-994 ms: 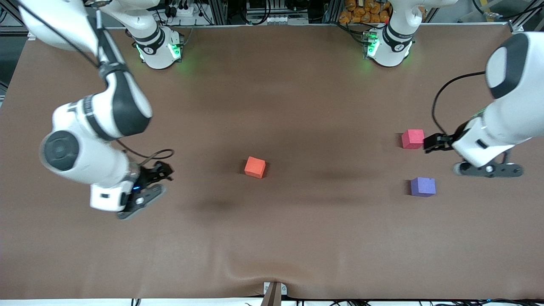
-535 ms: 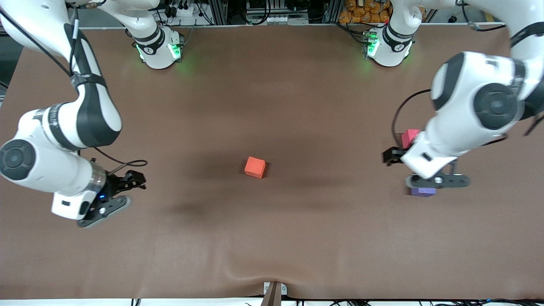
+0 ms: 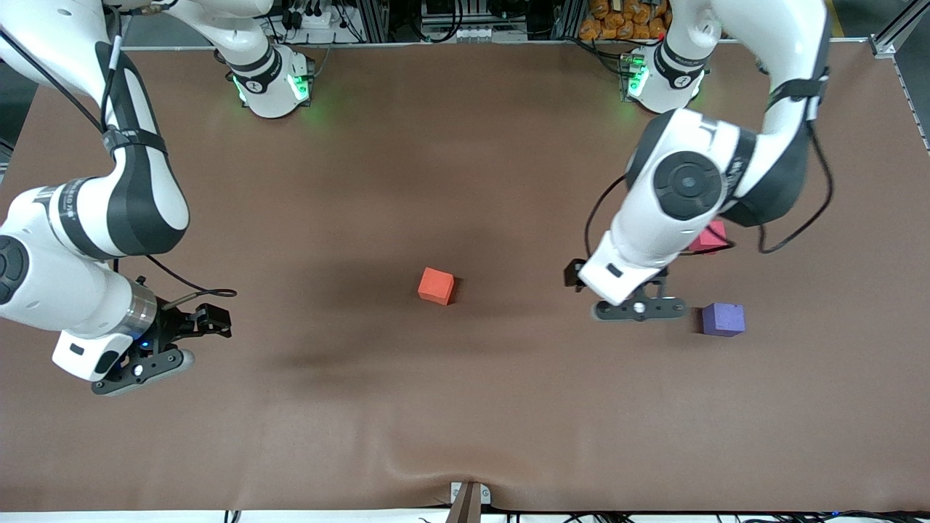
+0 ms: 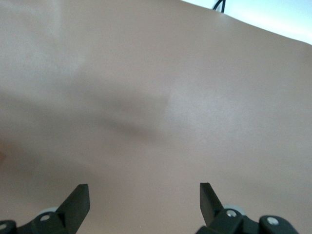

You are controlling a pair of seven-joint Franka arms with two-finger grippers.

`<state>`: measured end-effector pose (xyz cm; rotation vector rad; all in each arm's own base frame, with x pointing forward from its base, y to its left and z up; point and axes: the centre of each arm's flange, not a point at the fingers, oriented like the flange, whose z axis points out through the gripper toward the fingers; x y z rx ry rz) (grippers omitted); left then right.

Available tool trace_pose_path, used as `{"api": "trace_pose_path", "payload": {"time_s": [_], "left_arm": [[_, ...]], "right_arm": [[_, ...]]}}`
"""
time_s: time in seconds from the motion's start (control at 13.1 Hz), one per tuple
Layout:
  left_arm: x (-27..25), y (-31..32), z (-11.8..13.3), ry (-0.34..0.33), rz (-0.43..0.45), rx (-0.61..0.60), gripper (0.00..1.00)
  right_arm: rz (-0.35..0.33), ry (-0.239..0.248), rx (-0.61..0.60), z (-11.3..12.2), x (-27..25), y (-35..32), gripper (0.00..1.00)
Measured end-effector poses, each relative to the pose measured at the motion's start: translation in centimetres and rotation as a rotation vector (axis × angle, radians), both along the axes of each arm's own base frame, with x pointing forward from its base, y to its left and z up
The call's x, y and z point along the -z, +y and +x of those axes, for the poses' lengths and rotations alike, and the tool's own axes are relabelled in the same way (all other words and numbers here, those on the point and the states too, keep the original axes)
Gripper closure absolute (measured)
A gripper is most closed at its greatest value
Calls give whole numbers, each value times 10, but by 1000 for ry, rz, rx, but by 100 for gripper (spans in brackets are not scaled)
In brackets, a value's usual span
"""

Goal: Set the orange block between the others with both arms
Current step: 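Withdraw the right gripper while the left gripper reaches the orange cube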

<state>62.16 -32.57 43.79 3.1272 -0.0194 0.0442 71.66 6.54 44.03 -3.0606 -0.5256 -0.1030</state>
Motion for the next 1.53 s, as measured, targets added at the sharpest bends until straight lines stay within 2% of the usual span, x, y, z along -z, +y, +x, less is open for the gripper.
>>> {"api": "trace_pose_path", "payload": {"time_s": [0.31, 0.61, 0.76, 1.07, 1.3, 1.53], "left_arm": [[29, -46, -7, -27, -63, 16, 0], [48, -83, -15, -34, -80, -43, 0], [55, -97, -16, -35, -85, -58, 0], [78, -121, -18, -66, -114, -72, 0], [106, -135, -15, -104, -150, -97, 0], [134, -157, -25, -116, -174, -123, 0]], "right_arm": [[2, -41, 41, 4, -19, -26, 0], [1, -42, 55, 4, -20, -27, 0], [-5, -48, 127, 3, -24, -22, 0], [-2, -53, 334, -14, -44, 34, 0], [-6, -42, 363, -30, -47, 55, 0], [-14, -35, 379, -33, -45, 48, 0]]}}
